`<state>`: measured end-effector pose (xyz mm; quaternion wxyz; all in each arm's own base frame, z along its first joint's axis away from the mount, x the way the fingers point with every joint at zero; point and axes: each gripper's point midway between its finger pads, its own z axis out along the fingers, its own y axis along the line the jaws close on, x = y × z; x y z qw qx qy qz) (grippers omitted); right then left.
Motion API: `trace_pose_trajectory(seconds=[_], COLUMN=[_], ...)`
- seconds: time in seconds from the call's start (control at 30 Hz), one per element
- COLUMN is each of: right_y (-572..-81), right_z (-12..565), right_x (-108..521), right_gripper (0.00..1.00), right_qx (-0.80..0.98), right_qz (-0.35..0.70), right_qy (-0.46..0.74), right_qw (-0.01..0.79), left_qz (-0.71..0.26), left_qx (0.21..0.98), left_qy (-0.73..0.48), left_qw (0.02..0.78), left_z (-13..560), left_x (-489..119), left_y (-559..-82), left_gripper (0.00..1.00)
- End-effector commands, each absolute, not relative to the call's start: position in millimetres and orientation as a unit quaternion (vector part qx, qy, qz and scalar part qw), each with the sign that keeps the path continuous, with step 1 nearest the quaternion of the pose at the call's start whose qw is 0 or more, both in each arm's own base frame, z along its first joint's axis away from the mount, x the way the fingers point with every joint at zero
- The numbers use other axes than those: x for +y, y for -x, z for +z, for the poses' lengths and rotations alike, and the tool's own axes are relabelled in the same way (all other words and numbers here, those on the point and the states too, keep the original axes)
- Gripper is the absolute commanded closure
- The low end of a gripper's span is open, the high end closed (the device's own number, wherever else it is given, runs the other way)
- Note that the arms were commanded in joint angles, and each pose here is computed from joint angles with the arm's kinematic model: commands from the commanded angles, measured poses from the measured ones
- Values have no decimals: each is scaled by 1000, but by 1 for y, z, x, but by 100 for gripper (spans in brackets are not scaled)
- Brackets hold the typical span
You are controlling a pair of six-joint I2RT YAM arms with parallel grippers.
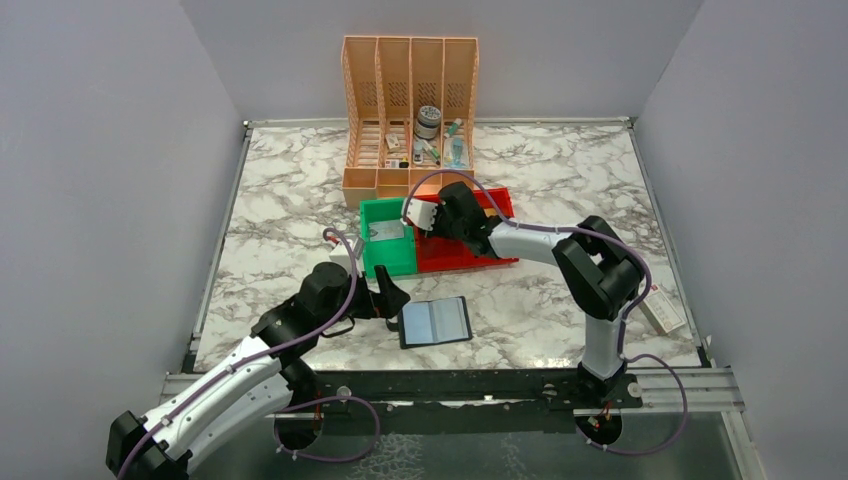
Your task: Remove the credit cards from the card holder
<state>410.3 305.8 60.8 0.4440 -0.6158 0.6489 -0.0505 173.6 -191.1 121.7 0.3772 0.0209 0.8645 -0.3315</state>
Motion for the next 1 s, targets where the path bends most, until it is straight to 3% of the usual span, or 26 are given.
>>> trace_pose_trajectory(seconds=[0.0, 0.1, 0.97], right_y=[-410, -411, -393], right_z=[58, 57, 76], right_x=[315, 315, 333], right_gripper=[86, 76, 66], right_qx=[632, 630, 640], right_qz=[-44, -46, 35], right_qy=[638, 640, 607], right_qw=[437, 437, 469], left_qz=[-332, -332, -360], left_qx=[855, 856, 848], left_qy=[-15, -15, -28], left_qw=[397, 396, 389], left_z=[139, 138, 142], left_x=[-189, -189, -200], left_y=[-180, -179, -177], left_gripper=[1, 1, 1])
